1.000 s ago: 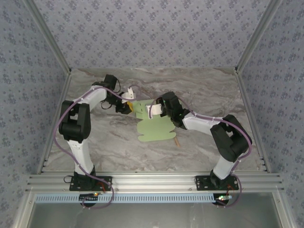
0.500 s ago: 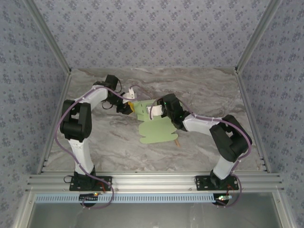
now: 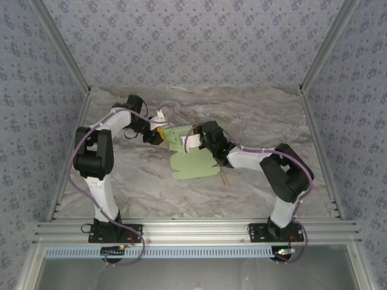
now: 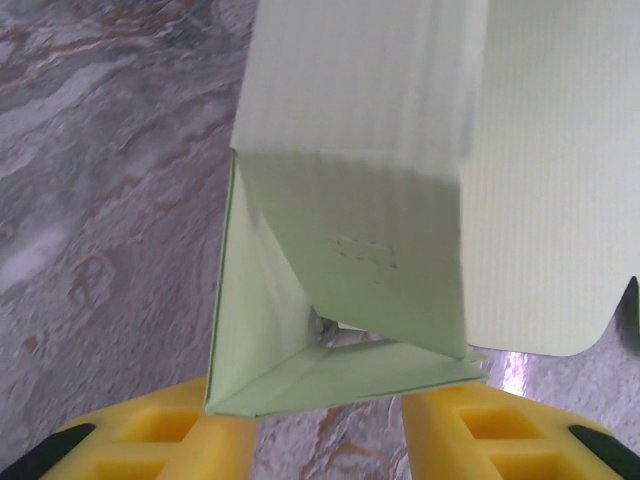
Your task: Fold the paper box
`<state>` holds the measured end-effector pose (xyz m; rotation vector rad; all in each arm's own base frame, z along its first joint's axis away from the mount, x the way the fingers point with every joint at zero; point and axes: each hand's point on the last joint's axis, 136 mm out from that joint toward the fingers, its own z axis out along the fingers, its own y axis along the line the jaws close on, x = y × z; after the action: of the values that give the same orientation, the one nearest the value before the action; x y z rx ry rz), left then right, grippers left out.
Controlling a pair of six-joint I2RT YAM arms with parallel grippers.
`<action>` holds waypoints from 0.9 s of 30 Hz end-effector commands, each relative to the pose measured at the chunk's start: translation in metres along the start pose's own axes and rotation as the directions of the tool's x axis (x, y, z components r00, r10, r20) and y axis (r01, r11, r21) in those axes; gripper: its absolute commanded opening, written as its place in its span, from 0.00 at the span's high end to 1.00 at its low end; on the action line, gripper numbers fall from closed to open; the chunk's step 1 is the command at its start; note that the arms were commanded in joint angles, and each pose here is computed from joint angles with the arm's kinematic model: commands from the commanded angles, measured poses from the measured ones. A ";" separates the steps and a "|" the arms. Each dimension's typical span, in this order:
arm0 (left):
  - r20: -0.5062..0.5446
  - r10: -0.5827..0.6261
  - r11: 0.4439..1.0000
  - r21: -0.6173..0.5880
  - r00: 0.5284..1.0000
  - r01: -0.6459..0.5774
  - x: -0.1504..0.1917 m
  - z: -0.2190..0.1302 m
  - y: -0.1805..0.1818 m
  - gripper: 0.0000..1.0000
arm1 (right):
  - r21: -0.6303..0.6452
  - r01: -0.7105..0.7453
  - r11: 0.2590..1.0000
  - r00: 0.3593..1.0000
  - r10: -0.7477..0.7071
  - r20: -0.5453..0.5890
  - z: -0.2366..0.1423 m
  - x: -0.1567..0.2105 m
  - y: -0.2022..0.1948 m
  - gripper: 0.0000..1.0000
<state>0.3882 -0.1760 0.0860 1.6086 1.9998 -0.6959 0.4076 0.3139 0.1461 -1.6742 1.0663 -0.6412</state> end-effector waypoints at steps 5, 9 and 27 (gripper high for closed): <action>0.019 -0.038 0.999 0.001 0.999 0.038 0.005 -0.026 -0.006 0.58 | 0.081 -0.042 0.996 0.997 0.036 0.065 0.020 -0.039 -0.022 1.00; 0.027 -0.037 0.999 0.007 0.999 0.037 0.009 -0.028 -0.009 0.57 | 0.100 -0.033 0.994 0.998 0.026 0.065 0.027 -0.037 -0.020 1.00; 0.116 0.012 0.998 0.061 0.993 -0.019 -0.006 -0.023 -0.030 0.61 | 0.094 0.021 0.995 0.999 -0.026 0.048 0.024 -0.007 -0.007 1.00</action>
<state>0.3747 -0.1514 0.0823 1.5696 2.0303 -0.7374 0.4198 0.3364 0.1367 -1.6474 0.9775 -0.6217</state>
